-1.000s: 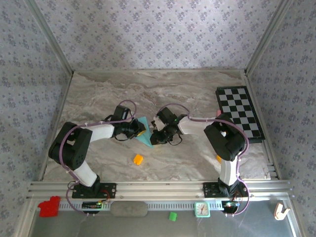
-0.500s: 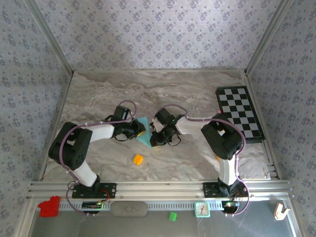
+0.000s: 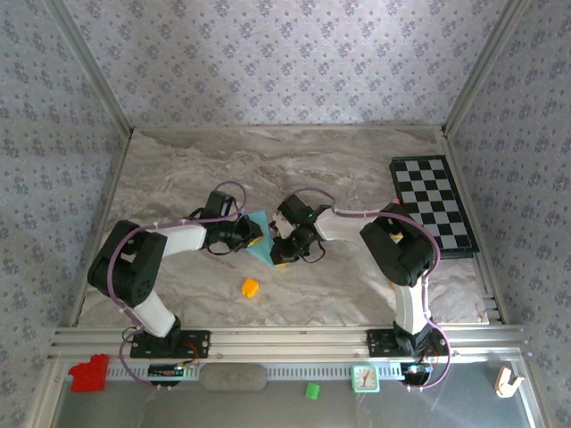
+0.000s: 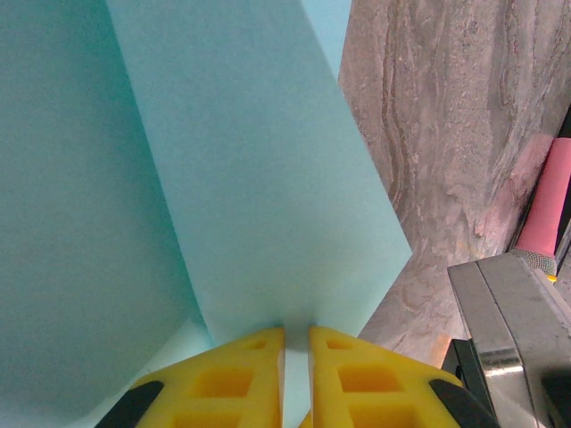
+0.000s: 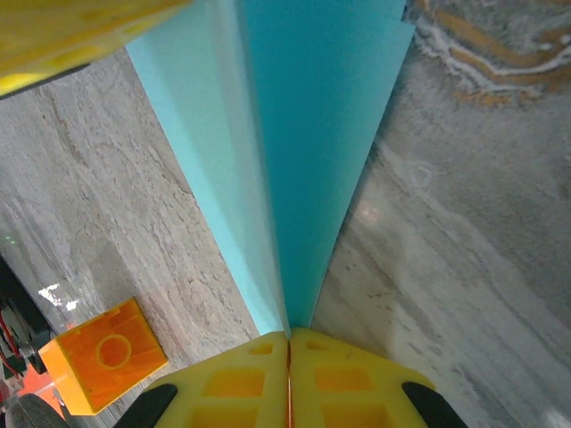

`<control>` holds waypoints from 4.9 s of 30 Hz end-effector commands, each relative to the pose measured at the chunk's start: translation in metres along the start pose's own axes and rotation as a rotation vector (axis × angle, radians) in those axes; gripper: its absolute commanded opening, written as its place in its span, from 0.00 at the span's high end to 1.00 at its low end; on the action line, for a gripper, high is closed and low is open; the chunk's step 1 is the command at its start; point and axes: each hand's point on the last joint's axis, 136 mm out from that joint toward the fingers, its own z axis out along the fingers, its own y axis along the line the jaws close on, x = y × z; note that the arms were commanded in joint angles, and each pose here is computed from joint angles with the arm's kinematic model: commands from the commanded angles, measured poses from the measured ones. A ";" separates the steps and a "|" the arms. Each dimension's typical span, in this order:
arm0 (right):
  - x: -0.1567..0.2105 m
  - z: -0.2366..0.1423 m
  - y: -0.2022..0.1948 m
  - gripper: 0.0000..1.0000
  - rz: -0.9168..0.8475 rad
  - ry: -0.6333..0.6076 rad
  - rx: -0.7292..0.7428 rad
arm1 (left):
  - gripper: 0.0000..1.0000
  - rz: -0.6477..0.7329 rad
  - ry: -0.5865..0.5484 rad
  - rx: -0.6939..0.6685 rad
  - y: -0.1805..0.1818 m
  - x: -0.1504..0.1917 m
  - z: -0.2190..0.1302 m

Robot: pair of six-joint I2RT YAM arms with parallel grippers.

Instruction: Fold a paper plane with a square sheet of paper (pick it up from the middle)

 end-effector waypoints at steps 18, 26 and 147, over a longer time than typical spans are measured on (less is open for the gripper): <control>0.012 0.010 -0.023 0.93 0.037 0.061 0.094 | 0.85 -0.008 0.029 -0.004 0.002 -0.004 0.010; 0.014 0.010 -0.024 0.93 0.040 0.065 0.098 | 0.85 -0.014 0.033 -0.014 0.006 -0.004 0.012; -0.021 -0.034 0.011 0.87 0.036 -0.136 -0.036 | 0.85 -0.013 0.048 -0.112 0.039 -0.013 0.029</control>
